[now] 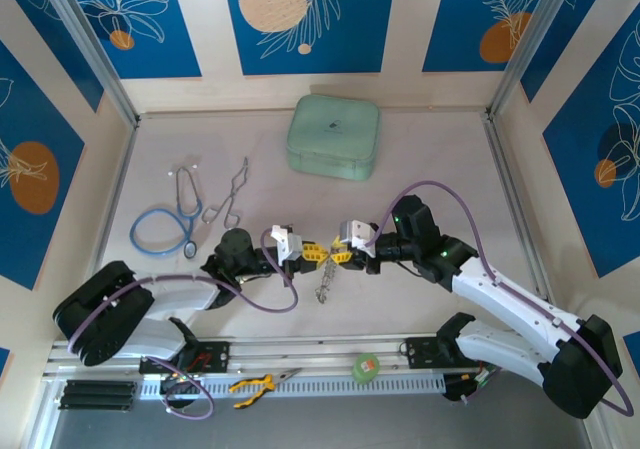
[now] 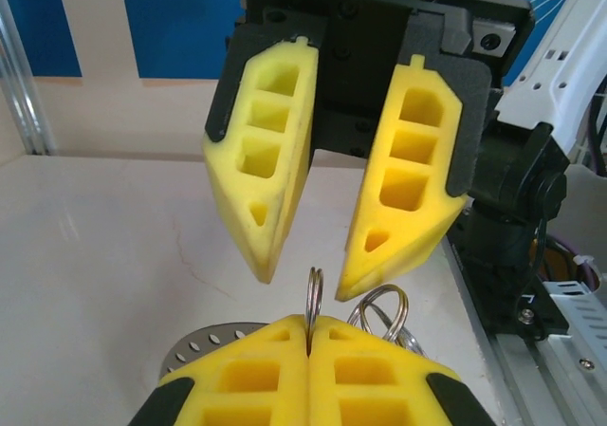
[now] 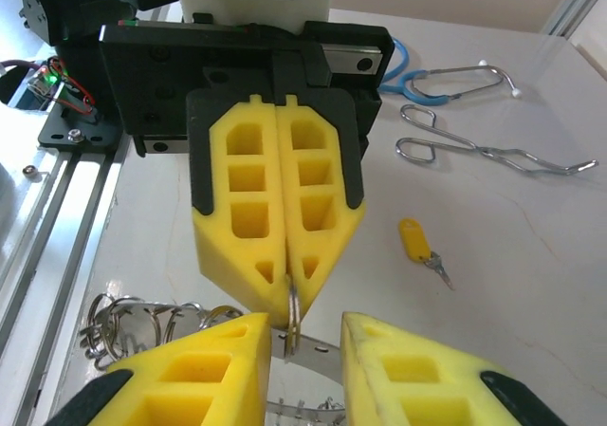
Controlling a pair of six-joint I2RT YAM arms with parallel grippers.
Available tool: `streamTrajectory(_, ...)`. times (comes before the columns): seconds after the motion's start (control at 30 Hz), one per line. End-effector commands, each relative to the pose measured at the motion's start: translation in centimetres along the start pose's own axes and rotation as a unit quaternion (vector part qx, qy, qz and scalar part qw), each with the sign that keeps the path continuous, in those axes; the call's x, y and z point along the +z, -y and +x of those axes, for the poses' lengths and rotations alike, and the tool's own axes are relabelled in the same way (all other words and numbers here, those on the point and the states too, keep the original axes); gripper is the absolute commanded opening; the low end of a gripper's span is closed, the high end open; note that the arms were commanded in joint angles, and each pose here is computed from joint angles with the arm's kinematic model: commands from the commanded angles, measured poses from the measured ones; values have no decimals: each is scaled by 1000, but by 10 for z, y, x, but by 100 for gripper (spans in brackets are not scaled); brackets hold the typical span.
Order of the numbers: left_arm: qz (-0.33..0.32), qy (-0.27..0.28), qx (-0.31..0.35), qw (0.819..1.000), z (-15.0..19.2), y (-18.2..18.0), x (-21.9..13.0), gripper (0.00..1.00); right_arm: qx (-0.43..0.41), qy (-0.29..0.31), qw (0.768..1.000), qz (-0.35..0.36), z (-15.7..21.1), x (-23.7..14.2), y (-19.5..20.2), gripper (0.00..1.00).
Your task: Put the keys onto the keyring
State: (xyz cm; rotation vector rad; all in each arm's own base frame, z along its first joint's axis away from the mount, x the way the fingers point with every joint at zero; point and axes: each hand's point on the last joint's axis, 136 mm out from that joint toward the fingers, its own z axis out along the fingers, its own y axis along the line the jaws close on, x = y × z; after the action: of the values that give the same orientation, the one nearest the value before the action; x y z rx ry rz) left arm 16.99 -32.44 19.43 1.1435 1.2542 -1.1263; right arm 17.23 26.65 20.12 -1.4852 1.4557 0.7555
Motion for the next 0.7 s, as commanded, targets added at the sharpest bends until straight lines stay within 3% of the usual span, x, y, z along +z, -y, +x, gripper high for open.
streamTrajectory(0.0, 26, 35, 17, 999, -17, 10, 0, 0, 3, -1, 1000, 5, 3, 2, 0, 26)
streamTrajectory(0.23, 28, 46, 17, 998, -22, 10, 0, 0, 8, -3, 1000, -29, 7, 3, -13, 23)
streamTrajectory(0.5, 11, 44, 16, 999, -22, 4, 0, 0, 7, 26, 998, -49, -10, 2, -15, 0)
streamTrajectory(0.57, -6, 38, 12, 999, -19, -1, 0, 23, 14, 15, 999, -49, -10, 2, -13, 0)
streamTrajectory(0.67, -19, 12, 14, 1000, -14, -4, -2, 30, 20, -11, 999, -33, -8, -1, -7, 0)
